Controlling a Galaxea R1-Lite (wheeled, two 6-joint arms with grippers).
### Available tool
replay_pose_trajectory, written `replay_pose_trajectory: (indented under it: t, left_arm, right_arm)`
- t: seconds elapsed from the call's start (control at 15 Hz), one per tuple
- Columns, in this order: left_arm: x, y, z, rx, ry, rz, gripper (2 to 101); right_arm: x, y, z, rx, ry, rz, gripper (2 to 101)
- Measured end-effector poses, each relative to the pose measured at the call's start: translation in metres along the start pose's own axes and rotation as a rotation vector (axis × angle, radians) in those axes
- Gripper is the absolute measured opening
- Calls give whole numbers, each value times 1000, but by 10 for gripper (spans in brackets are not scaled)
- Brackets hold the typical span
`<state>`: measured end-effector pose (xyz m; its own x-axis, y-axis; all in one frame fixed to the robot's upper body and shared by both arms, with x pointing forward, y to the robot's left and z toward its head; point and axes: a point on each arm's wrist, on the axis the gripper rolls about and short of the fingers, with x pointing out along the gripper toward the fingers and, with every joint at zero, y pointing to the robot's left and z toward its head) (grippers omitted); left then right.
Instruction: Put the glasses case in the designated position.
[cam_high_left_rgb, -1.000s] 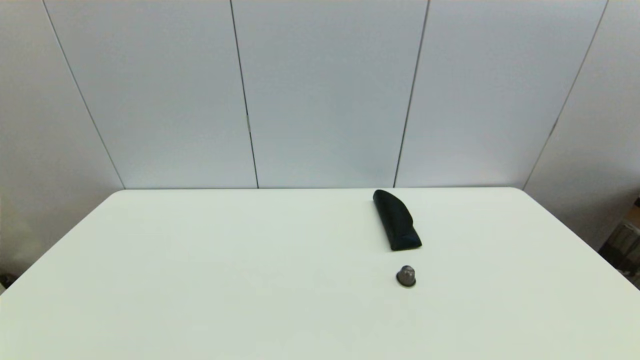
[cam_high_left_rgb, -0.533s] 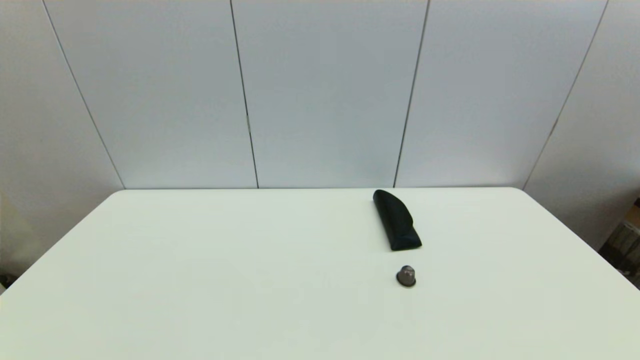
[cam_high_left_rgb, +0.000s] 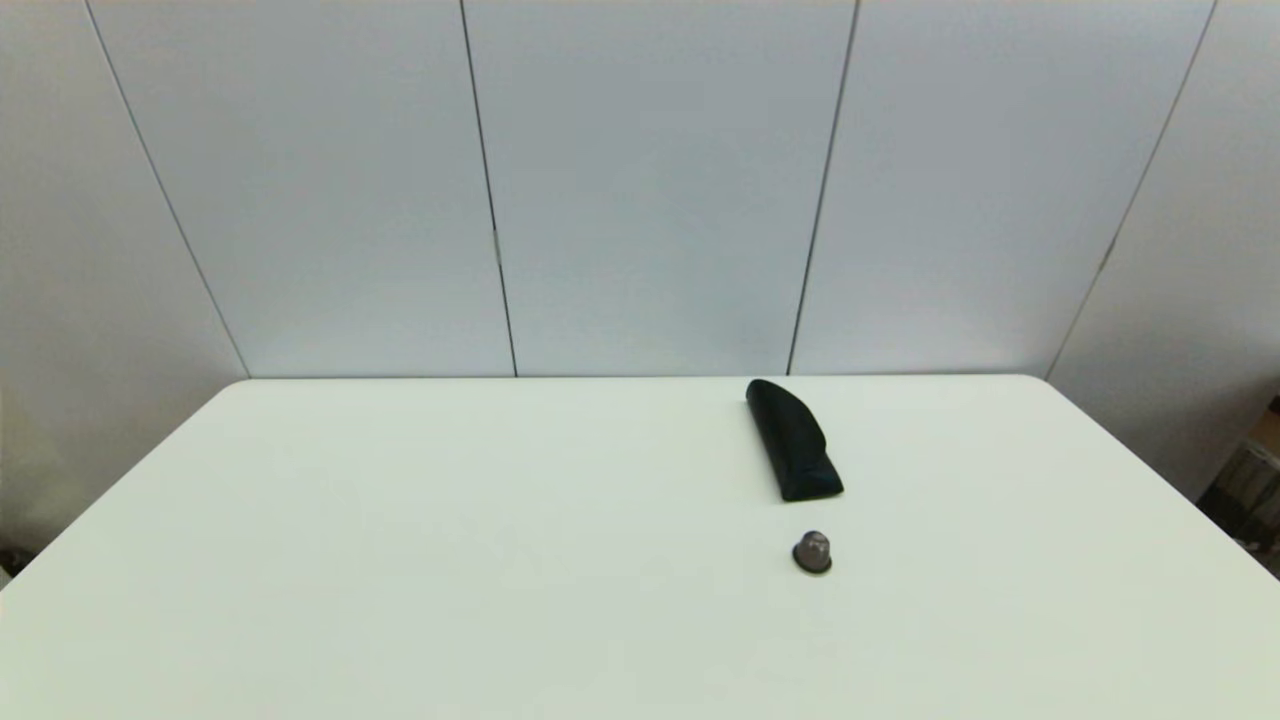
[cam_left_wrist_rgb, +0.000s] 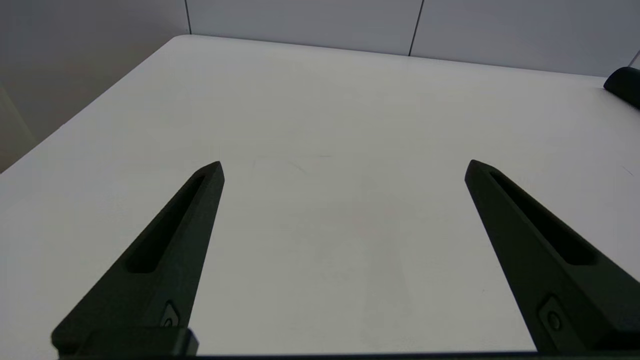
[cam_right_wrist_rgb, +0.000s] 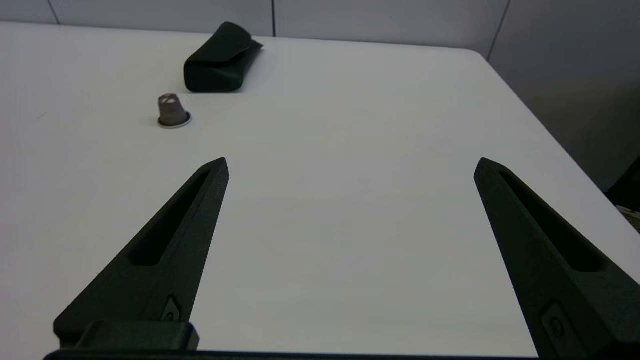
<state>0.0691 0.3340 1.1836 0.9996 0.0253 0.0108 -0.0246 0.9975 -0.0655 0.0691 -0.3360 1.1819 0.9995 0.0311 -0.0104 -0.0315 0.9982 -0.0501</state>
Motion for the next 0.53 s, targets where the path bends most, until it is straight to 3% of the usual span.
replay_pose_trajectory:
  t: [0.2,0.53]
  left_arm:
    - [0,0,0,0,0,0,979]
    - [0,0,0,0,2,0,979]
  right_arm:
    - [0,-1,2,36,-13,-21,973]
    - [0,-1,1,40,-10,-22,973]
